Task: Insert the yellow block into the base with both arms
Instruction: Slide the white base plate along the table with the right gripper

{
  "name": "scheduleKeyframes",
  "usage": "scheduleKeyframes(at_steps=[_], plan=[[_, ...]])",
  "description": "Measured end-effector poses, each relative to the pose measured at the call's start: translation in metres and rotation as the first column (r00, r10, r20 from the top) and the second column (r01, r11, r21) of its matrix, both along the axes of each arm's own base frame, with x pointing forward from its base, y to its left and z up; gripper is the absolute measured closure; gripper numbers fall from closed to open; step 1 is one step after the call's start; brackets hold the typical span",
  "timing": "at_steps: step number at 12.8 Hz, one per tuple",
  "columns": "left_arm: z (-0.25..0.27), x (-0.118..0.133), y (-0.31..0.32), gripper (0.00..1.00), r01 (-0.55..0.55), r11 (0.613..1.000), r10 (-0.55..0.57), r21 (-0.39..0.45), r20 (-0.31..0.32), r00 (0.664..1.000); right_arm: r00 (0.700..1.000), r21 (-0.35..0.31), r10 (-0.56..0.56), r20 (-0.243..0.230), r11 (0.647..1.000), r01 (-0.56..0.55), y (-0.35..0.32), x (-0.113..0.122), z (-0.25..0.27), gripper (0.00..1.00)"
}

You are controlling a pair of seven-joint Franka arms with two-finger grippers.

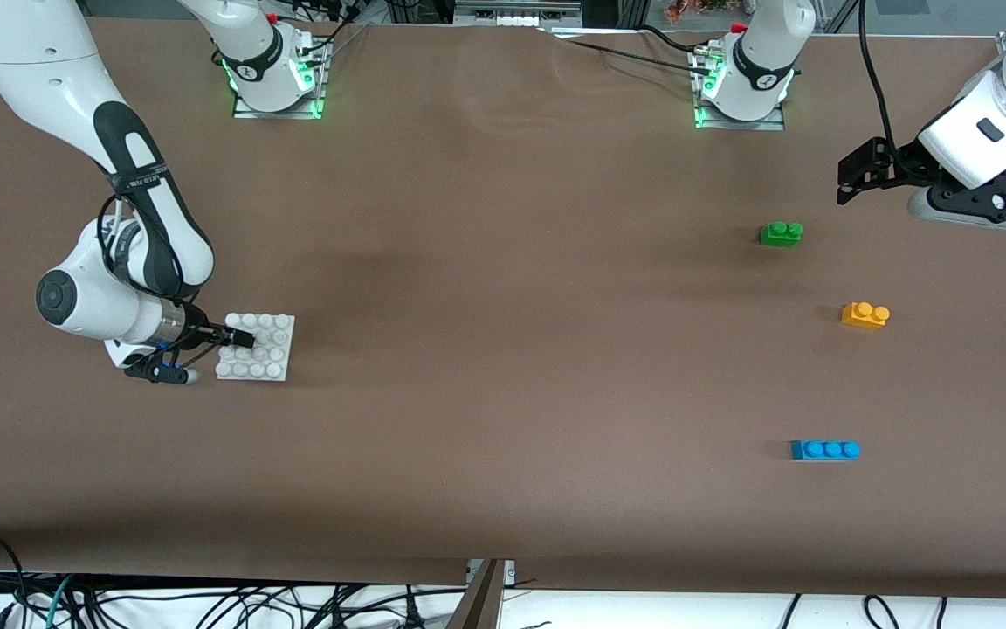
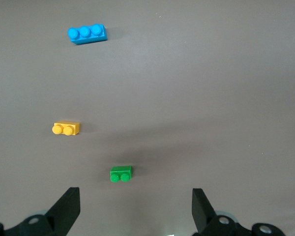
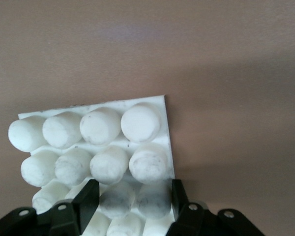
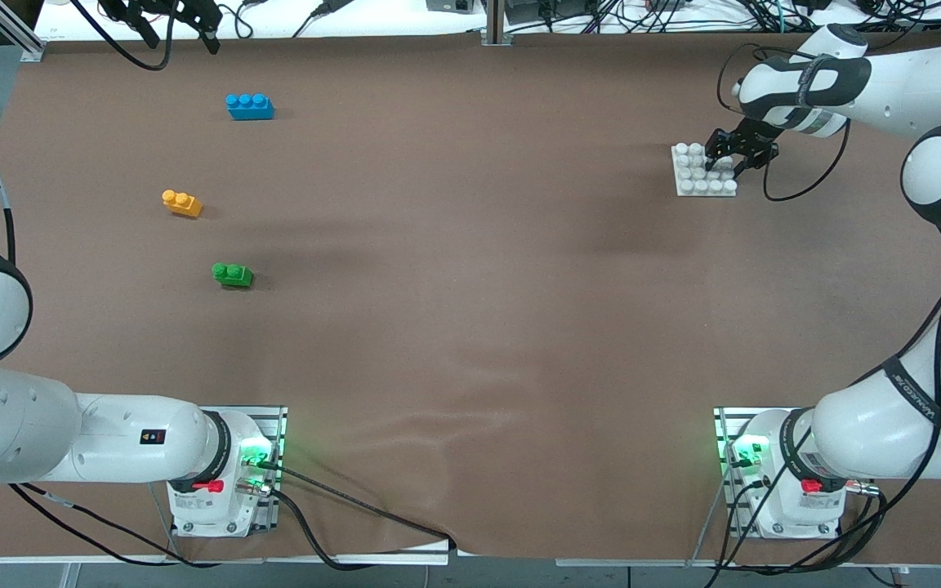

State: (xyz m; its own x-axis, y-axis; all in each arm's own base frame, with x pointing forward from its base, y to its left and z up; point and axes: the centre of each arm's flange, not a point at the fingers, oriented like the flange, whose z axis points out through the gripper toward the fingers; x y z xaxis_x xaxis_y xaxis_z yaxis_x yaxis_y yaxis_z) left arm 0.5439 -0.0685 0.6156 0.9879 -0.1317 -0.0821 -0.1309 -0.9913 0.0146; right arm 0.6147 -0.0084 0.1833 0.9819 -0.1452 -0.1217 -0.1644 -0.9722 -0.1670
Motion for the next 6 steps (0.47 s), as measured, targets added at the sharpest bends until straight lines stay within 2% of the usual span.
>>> scheduleKeyframes(at_steps=[6], plan=[[0.0, 0.0, 0.0, 0.0, 0.001, 1.0, -0.001, 0.0, 0.0, 1.0, 1.0, 0.014, -0.005, -0.006, 1.0, 0.005, 0.027, 0.002, 0.0, 0.35]])
